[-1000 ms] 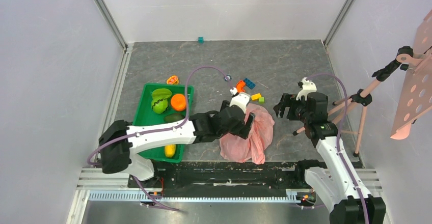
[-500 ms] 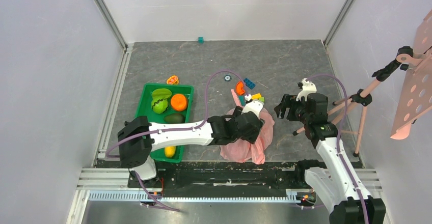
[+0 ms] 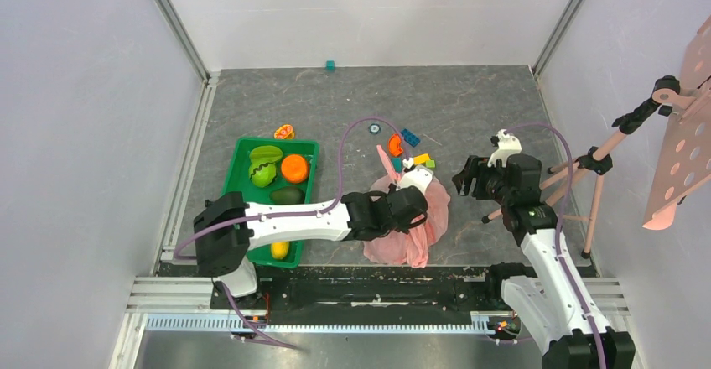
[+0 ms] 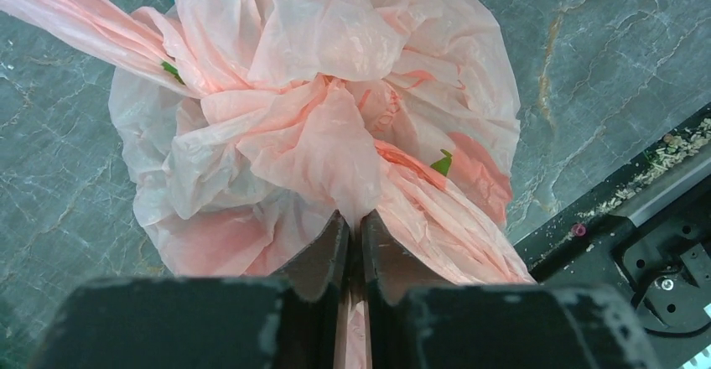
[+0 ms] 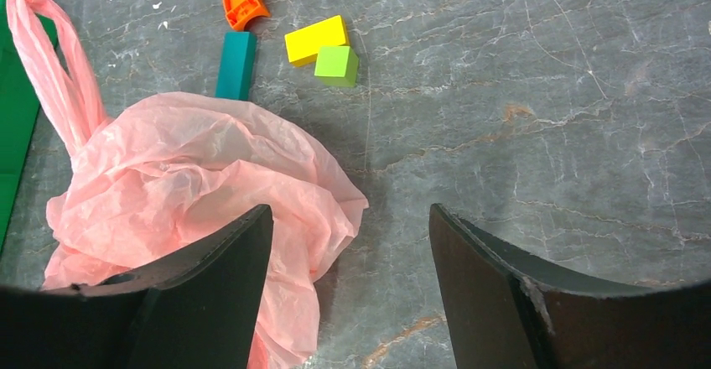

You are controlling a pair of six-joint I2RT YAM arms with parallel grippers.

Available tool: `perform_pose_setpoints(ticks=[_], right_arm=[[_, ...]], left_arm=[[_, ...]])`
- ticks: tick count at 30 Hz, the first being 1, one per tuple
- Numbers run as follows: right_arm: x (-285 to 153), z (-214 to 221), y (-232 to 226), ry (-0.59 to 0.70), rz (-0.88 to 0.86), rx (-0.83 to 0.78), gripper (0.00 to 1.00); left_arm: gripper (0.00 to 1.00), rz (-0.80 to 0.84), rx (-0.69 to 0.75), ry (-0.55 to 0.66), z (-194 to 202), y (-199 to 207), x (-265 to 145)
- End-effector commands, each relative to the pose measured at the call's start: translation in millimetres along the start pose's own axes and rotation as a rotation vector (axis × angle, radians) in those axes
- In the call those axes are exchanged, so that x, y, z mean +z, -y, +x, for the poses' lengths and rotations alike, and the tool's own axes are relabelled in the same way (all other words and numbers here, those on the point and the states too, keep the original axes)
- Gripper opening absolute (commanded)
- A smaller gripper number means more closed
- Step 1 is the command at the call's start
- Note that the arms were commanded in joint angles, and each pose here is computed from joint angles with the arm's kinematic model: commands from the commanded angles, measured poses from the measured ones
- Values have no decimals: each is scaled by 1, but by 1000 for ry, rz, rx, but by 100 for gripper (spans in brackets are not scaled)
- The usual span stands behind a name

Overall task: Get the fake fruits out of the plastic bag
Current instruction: Untie the plastic bag at the center of the board.

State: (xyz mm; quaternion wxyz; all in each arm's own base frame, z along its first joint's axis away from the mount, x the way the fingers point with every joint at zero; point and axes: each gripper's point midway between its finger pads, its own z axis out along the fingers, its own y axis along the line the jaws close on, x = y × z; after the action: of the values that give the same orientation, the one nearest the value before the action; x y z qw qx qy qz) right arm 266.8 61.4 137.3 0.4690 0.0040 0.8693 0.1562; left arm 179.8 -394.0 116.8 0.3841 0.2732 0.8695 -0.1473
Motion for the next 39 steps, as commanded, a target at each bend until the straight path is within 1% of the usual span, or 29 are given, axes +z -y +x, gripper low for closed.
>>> perform_pose_setpoints(ticks=[1,3,8,11,13,15,17,20,22,24,28,31,35,39], right_arm=[[-4,-5,-14,41,-80,-29,71],[-7,-8,-24,68,-139,-46,73],[-19,-14,-57,135,-327,-87,75],[-23,-11,-74,143,-428,-96,75],[-25,-11,-84,148,-463,-114,75],[-28,-10,-94,155,-490,-142,74],[-30,-9,-107,162,-519,-175,74],[-32,-5,-122,180,-548,-226,73],[-34,-1,-129,200,-571,-258,74],[-37,1,-136,244,-605,-299,75],[-39,11,-141,279,-633,-372,77],[-37,17,-144,254,-644,-399,79],[-29,12,-144,241,-595,-439,79],[-21,4,-147,272,-568,-498,80]], left_arm=[[8,29,32,83,-21,0,-16],[2,47,68,95,-23,0,-21],[2,126,231,113,-30,2,-37],[2,112,326,139,-36,-8,-46],[2,82,380,160,-38,-17,-49],[2,92,498,166,-35,-22,-50],[2,88,578,179,-33,-27,-49],[2,85,639,172,-33,-36,-46],[2,105,657,150,-30,-42,-43],[2,171,668,108,-23,-44,-40],[2,198,642,73,-22,-62,-37],[2,213,657,110,-24,-66,-39],[2,280,693,185,-25,-56,-45],[2,284,694,182,-23,-56,-44]])
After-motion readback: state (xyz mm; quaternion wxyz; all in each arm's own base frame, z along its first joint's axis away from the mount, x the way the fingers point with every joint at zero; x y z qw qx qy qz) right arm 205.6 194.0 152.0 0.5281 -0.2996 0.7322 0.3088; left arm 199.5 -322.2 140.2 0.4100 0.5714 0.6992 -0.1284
